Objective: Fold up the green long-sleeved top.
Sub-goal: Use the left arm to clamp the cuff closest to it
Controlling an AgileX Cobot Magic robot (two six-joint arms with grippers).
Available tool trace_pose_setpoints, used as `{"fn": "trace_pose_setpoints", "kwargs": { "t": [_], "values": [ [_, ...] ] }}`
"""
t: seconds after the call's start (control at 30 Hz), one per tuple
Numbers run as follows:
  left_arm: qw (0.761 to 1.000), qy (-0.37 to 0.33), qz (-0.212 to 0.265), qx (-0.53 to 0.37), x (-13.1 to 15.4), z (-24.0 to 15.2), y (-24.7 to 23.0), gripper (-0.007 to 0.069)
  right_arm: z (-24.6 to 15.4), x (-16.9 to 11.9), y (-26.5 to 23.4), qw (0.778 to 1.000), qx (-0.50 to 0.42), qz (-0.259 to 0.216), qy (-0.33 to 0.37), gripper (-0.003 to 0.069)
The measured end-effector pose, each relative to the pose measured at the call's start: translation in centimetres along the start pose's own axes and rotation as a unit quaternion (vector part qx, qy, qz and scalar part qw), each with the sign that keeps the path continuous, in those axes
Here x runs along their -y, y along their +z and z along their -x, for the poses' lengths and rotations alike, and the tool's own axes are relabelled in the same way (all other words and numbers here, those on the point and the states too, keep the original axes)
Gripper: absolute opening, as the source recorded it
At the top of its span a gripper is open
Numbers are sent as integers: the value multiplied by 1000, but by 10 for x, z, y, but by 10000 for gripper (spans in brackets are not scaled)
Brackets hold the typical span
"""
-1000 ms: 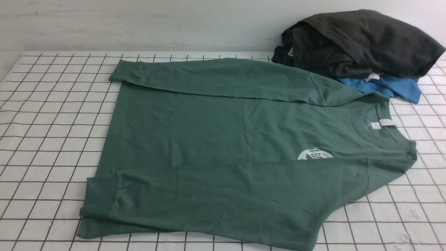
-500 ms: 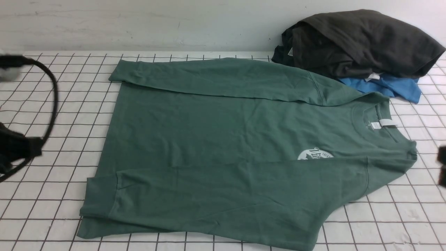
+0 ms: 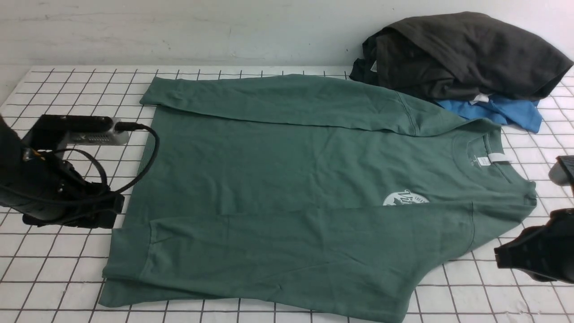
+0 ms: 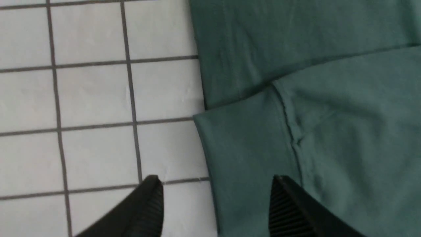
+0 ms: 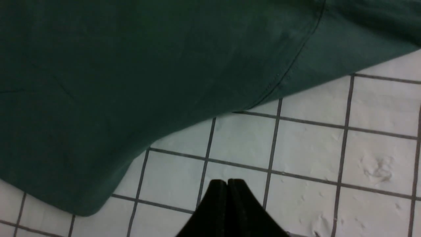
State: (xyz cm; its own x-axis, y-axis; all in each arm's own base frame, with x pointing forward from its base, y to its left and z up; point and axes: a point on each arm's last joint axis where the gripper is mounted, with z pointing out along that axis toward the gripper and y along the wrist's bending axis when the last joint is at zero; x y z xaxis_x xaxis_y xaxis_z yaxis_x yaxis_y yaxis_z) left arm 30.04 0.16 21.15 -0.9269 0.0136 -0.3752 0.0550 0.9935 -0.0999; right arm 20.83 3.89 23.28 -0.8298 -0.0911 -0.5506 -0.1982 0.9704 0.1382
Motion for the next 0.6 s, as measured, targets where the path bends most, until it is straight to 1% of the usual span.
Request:
{"fn": "trace_pose_setpoints", "kwargs": {
  "t": [0.07,0.1,0.13,0.23,0.33,0.4,0.47,0.5,0.6],
  "values": [
    [1000,0,5,-13,-3,4,16,369,0,0,0,1000,1,2,2,-10],
    [1000,-2,7,-27,-6,7,32,337,0,-1,0,1000,2,4,5,-10],
    [1000,-1,7,-26,-6,7,32,333,0,-1,0,1000,2,4,5,-10],
    [999,-5,8,-46,-10,13,60,269,1,-1,0,1000,3,5,9,-10],
    [999,-6,9,-49,-12,15,67,239,1,-1,0,1000,4,5,9,-10],
    [999,-6,8,-49,-12,15,68,176,1,-1,0,1000,5,5,9,-10],
    [999,-5,7,-47,-11,16,68,87,1,-1,0,1000,5,5,9,-10],
    [999,-4,7,-46,-11,16,68,57,1,-1,0,1000,6,5,9,-10],
    [999,0,7,-37,-10,19,62,7,2,-1,0,1000,9,4,8,-10]
  ]
}}
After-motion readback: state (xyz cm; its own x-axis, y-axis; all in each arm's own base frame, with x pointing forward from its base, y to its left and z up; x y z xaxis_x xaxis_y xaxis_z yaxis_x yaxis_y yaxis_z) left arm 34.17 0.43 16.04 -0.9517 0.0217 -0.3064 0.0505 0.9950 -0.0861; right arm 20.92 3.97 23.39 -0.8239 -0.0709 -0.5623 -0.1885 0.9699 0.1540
